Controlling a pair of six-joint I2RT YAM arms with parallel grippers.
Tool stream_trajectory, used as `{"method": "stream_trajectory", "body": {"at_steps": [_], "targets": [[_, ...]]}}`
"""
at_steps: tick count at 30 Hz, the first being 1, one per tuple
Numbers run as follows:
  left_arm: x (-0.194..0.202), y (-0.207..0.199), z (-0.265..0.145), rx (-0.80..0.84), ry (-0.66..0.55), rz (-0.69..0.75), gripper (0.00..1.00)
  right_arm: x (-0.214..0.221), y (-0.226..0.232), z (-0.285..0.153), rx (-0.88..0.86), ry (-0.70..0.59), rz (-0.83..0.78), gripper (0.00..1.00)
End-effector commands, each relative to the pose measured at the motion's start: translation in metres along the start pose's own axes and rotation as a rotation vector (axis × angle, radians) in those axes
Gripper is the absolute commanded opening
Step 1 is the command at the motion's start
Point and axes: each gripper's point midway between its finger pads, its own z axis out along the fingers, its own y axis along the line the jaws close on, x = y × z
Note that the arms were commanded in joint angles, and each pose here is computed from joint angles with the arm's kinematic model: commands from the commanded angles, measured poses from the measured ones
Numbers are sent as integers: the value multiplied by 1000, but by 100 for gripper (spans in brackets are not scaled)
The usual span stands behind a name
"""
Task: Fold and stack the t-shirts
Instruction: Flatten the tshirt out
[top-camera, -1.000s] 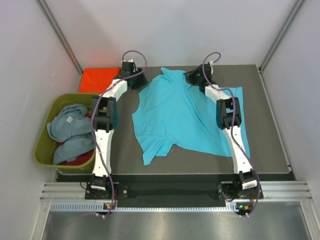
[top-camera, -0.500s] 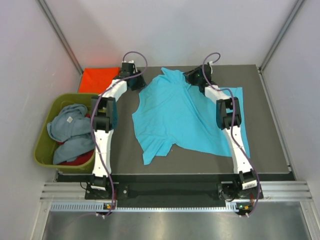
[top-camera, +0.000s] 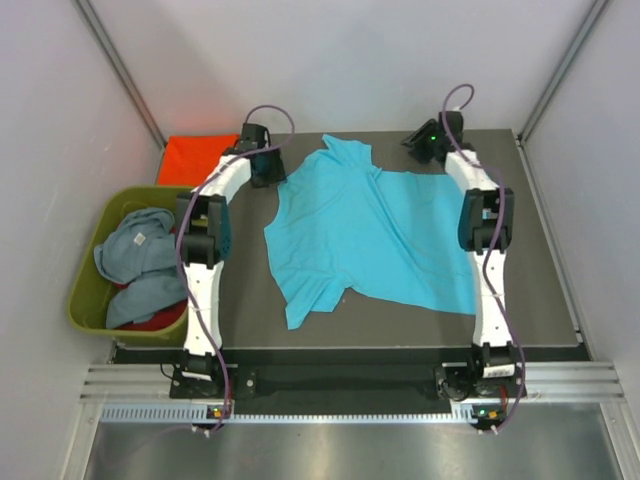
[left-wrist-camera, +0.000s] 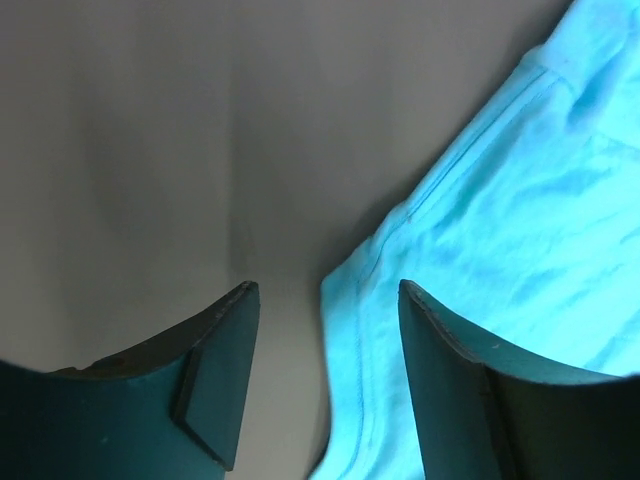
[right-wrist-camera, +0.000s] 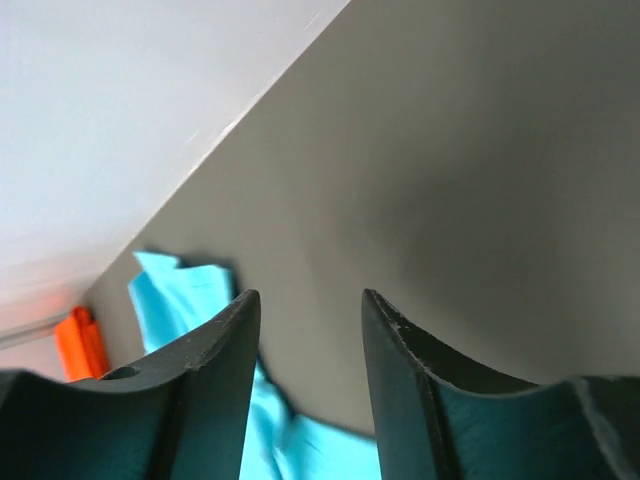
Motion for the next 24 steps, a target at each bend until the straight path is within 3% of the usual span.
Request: {"method": "stream_trajectory", "body": {"at_steps": [1, 2, 4, 8, 9, 10, 12, 13, 15, 20, 24], "targets": [[-52, -17, -76, -32, -127, 9, 62, -75, 40, -91, 37, -78, -175, 46], [-37, -16, -78, -42, -98, -5, 62, -84, 18, -107, 108, -60, -205, 47], [-37, -27, -111, -22, -125, -53, 60, -98, 33, -149, 149, -97, -265, 48], [23, -41, -137, 43, -36, -71, 57, -52, 21, -207, 239, 18, -349, 48], [31, -43, -144, 63, -24, -69, 57, -36, 47, -231, 202, 21, -392, 48], [49, -47, -156, 102, 12, -71, 56, -7, 27, -237, 235, 98, -401, 49], [64, -52, -170, 148, 29, -66, 55, 26, 47, -270, 179, 136, -445, 49], [79, -50, -181, 163, 43, -60, 55, 60, 27, -275, 192, 225, -431, 49], [88, -55, -204, 214, 34, -49, 55, 99, 42, -303, 112, 276, -453, 49], [133, -44, -223, 230, 85, -64, 56, 223, 23, -341, 0, 493, -428, 46], [165, -43, -235, 268, 137, -137, 56, 287, 19, -360, -98, 591, -399, 47]]}}
